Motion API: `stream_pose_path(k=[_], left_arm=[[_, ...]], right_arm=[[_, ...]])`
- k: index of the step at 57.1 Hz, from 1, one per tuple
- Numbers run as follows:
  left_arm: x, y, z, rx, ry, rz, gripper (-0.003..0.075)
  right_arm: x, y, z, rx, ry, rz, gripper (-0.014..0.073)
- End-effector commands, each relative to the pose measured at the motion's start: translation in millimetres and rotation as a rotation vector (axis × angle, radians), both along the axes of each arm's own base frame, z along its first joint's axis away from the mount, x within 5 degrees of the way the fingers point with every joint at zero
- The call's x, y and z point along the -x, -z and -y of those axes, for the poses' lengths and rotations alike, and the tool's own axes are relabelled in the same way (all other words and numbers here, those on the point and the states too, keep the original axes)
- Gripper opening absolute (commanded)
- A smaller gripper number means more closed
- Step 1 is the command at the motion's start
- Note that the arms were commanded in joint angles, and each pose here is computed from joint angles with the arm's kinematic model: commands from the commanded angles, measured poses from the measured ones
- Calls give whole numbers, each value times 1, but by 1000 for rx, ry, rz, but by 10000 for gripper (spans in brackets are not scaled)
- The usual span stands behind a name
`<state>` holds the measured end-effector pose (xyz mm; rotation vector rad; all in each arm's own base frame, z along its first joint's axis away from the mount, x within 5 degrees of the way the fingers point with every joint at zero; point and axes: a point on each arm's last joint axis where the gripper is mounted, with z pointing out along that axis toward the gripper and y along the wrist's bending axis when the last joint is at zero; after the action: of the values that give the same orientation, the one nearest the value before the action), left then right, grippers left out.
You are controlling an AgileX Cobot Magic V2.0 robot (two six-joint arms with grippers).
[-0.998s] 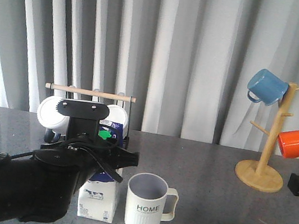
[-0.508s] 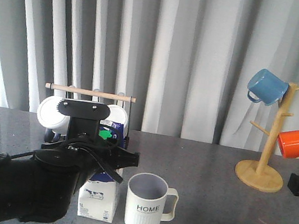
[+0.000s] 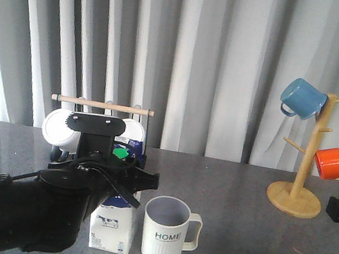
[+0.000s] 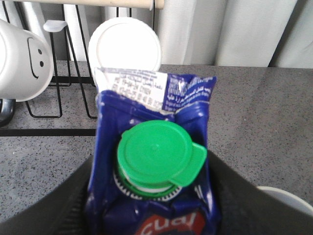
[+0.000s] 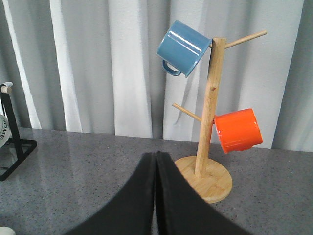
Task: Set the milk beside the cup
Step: 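Lower the milk carton onto the table next to the white mug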
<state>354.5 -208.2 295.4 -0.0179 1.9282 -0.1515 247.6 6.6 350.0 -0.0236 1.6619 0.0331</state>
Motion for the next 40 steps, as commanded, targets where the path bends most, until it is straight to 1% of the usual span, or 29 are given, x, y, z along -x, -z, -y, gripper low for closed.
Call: stream_pose_path(k=[1,6,30,40], left_arm=[[5,-29,-1,33,11,76,466],[5,-29,-1,33,11,76,480],[5,-28,0,45,23,68,489],[7,-34,-1,41,27,87,489]], right_arm=[[2,-21,0,-1,-4,118,-8],[2,-21,0,-1,-4,118,-8],[2,-21,0,-1,-4,118,-8],[2,-21,0,-1,-4,118,-8]])
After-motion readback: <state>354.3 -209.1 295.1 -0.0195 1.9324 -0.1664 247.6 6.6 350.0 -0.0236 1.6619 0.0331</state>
